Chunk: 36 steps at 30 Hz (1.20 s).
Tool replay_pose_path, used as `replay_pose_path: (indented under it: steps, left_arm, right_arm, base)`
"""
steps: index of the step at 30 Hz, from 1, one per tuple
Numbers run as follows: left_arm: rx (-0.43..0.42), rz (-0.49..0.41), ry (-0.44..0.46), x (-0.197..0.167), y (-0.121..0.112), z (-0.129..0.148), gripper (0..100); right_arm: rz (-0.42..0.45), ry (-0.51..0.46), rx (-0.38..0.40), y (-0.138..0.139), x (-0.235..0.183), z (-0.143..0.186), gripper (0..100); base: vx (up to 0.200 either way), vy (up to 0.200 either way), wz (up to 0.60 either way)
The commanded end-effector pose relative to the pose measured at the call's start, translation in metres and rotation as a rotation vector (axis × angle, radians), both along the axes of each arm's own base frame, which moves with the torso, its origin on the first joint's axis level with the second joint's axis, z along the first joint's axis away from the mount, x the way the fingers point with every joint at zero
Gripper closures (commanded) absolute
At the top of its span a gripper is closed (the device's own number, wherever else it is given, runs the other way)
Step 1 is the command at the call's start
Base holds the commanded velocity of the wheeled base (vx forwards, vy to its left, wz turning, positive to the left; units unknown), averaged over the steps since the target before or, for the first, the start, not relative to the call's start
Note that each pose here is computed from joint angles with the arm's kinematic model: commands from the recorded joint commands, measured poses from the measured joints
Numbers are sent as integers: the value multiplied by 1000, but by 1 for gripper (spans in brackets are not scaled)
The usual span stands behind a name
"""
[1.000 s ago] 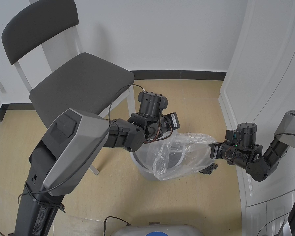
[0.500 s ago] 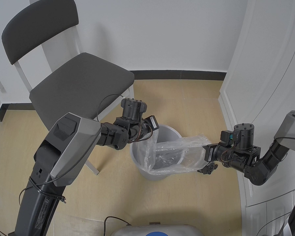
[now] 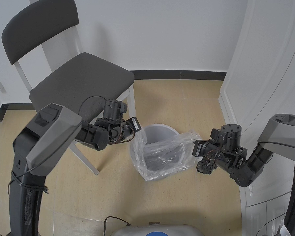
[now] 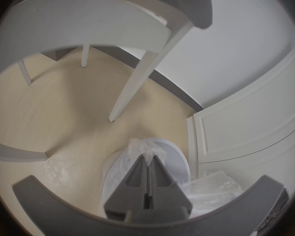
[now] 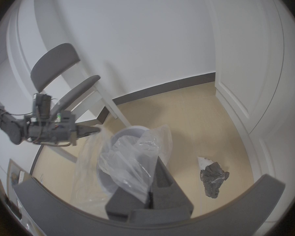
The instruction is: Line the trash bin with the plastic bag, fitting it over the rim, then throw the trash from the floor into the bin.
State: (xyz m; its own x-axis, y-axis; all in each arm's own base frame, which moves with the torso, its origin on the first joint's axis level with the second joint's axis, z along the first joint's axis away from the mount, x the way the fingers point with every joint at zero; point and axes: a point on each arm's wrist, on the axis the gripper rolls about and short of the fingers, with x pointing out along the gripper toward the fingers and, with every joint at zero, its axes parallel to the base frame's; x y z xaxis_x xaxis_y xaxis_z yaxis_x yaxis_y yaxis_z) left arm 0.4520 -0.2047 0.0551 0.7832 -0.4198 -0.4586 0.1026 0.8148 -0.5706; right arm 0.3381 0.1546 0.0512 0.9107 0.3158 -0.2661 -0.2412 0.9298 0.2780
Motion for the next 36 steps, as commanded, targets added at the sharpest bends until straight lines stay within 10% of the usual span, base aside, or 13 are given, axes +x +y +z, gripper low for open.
replay_pose_path:
  steps: [1, 22, 36]
  left_arm:
    - [13, 27, -28, -24, 28, 38, 100]
    - [264, 7, 94, -70, 61, 42, 100]
    - [356, -57, 171, -74, 58, 16, 100]
  right_arm:
    - [-74, 12, 40, 17, 25, -21, 100]
    - [-174, 274, -89, -24, 4, 45, 100]
    - [-139, 399, -176, -4, 11, -12, 100]
  base:
    - [0, 0, 0]
    - [0, 0, 0]
    - [0, 0, 0]
